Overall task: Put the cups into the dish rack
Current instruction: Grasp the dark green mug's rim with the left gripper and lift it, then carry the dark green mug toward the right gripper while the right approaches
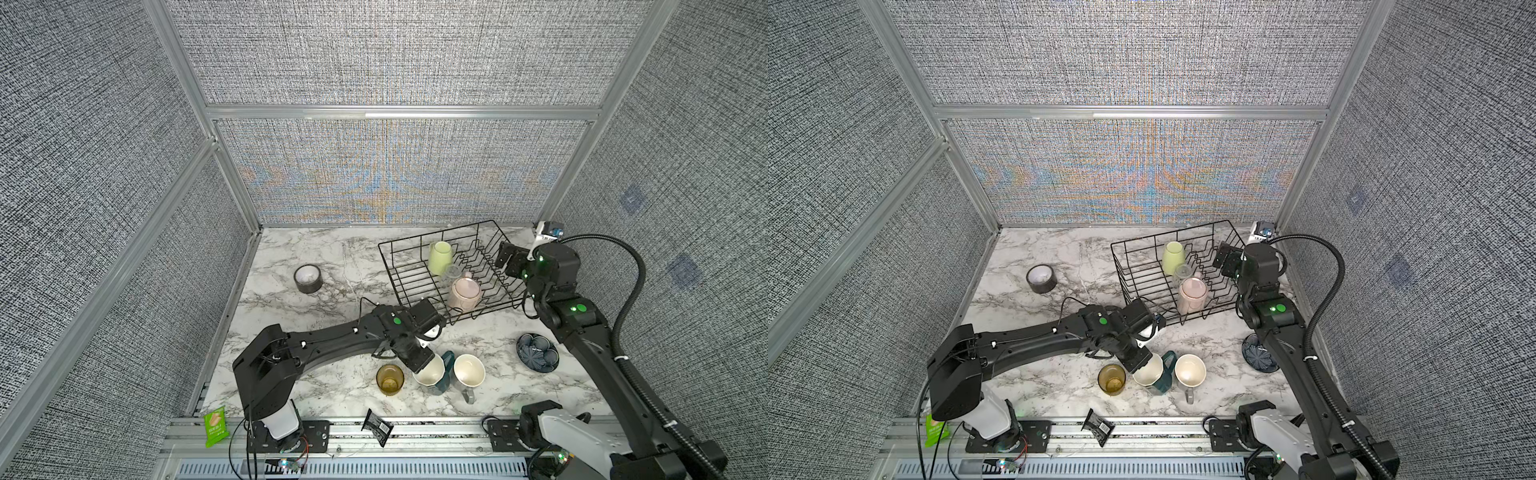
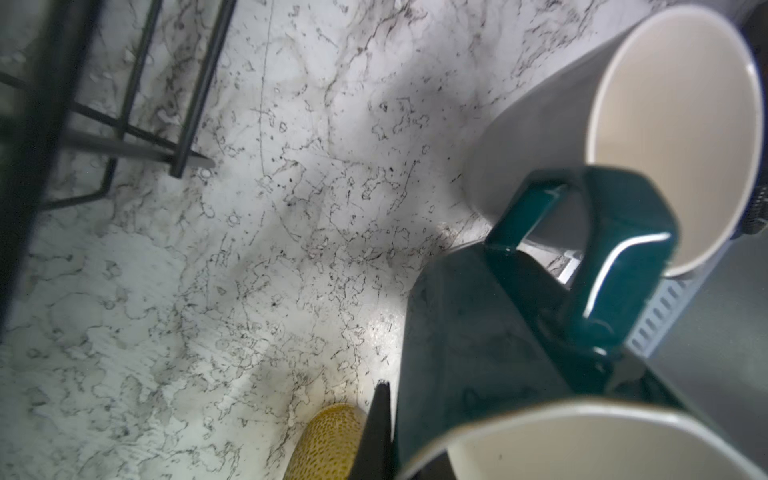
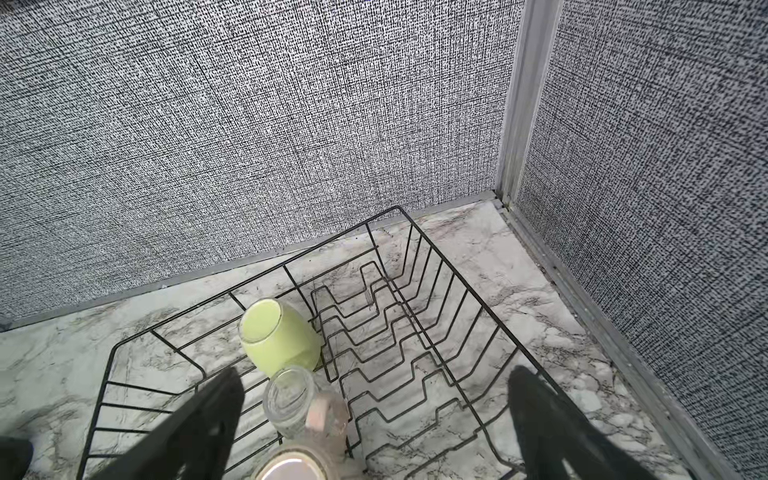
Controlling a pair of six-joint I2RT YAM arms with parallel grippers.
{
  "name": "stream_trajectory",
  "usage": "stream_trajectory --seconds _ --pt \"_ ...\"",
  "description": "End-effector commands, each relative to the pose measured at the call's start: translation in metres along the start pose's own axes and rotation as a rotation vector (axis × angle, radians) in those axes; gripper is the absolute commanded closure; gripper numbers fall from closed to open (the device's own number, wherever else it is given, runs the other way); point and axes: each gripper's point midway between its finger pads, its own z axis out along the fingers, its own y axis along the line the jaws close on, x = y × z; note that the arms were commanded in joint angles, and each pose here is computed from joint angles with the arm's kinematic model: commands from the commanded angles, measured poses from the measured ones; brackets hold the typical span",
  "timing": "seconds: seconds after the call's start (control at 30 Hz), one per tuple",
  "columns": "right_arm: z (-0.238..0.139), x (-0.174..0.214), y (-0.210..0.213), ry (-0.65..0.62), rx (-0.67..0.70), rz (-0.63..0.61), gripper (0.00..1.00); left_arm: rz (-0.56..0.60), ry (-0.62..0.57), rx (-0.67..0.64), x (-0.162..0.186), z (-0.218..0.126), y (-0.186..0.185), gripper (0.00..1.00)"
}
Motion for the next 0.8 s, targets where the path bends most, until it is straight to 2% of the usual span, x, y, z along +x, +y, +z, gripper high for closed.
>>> stream_trajectory --seconds 0.0,0.2,0.3,0.33,0.47,0.63,0.77 --pt "-0.003 -0.006 0.002 -0.016 -0.017 0.030 0.01 0.048 0.020 0.028 0.005 -0.014 -0.007 1.00" --pt "-0.007 -0.009 0.007 -0.028 -0.055 0.045 0.01 0.073 -0.017 0.052 0.008 -0.043 -0.012 1.00" --pt "-0.013 -0.018 0.023 -0.056 -0.149 0.054 0.01 0.062 -0.086 0.043 0.004 -0.065 -0.006 1.00" --pt "-0.012 -0.008 0.033 -0.046 -0.215 0.048 0.01 0.043 -0.112 0.012 0.003 -0.075 0.001 1.00" --pt "-0.054 -0.004 0.110 -0.097 -0.738 -0.021 0.01 -0.013 -0.276 -0.033 -0.005 -0.117 0.026 1.00" --pt "-0.088 0.008 0.146 -0.045 -1.029 0.005 0.01 -0.082 -0.585 0.061 -0.023 -0.178 0.042 1.00" --pt "-0.134 0.009 0.173 -0.037 -1.308 -0.033 0.01 -0.129 -0.800 0.193 -0.036 -0.228 0.057 1.00"
